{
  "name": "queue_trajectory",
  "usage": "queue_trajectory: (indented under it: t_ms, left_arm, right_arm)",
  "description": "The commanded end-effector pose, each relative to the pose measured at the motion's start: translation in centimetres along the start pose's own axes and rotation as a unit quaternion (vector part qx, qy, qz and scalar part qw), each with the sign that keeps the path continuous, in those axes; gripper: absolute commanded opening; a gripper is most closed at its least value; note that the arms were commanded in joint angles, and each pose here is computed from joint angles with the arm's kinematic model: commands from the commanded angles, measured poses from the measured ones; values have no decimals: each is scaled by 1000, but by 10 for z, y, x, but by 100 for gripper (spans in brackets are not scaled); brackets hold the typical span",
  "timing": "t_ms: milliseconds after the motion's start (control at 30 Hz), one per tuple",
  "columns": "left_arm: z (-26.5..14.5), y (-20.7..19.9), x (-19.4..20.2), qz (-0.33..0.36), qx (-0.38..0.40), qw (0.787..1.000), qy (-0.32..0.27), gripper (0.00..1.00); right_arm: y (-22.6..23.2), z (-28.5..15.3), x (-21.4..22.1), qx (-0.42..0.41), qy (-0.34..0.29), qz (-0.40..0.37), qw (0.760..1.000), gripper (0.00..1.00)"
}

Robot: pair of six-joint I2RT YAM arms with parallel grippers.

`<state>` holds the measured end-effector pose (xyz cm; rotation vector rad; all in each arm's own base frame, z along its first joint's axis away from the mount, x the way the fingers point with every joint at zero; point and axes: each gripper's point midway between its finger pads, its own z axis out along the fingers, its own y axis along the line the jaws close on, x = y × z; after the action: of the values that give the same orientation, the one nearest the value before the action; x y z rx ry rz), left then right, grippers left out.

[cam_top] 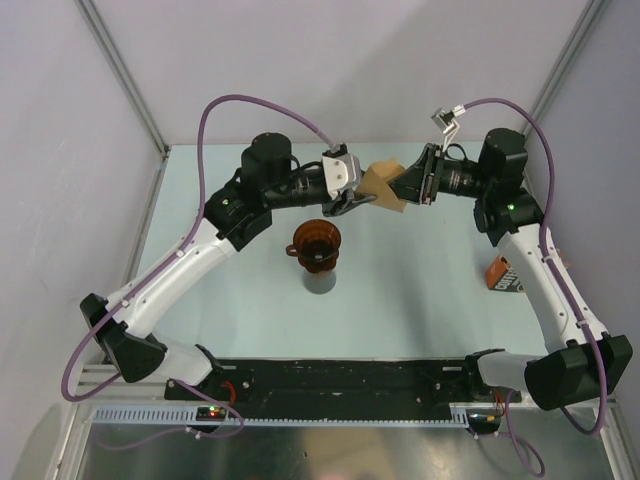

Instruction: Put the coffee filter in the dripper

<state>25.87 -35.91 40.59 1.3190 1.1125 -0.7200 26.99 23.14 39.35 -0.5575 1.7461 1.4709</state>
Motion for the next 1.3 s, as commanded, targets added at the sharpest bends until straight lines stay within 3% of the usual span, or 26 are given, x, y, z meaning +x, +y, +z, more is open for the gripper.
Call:
queue_trajectory:
  t_ms: [0, 67, 133, 233, 333, 467, 600, 767, 900, 1067, 1267]
  left_arm:
    - [-10, 6, -16, 35, -12, 999, -15, 44]
    - [-11, 4, -17, 38, -7, 999, -17, 42]
    - [-12, -2, -19, 40, 6, 999, -25, 44]
    - [-17, -7, -22, 32, 13, 999, -30, 66]
    - [-22, -3, -25, -1, -7, 1000, -28, 79]
    - [-36, 14, -35, -72, -39, 996, -35, 82]
    - [-45, 22, -42, -106, -60, 992, -41, 80]
    - [-38, 46, -28, -126, -138, 982, -14, 80]
    - [-34, 67, -17, -193, -210, 959, -3, 85]
    - [-25, 69, -9, -265, -227, 937, -8, 87]
    - [-11, 79, 3, -299, -247, 922, -2, 85]
  right_arm:
    - [14, -2, -1, -13, 6, -21, 1000, 14]
    - [12, -2, -2, -12, 4, -20, 1000, 4]
    - [12, -2, -4, -12, 0, -28, 1000, 1]
    - [11, -3, -6, -9, -3, -61, 998, 0]
    - [8, -3, -2, 11, 3, -124, 992, 0]
    - [-18, -5, 0, 104, 14, -262, 959, 0]
    - [-44, -10, -11, 194, 14, -326, 925, 0]
    - [-52, -8, -25, 247, -16, -320, 914, 0]
    - [-54, -8, -41, 293, -64, -284, 911, 0]
    - [-53, -7, -53, 327, -109, -255, 903, 0]
    - [-52, 1, -57, 340, -130, -244, 899, 0]
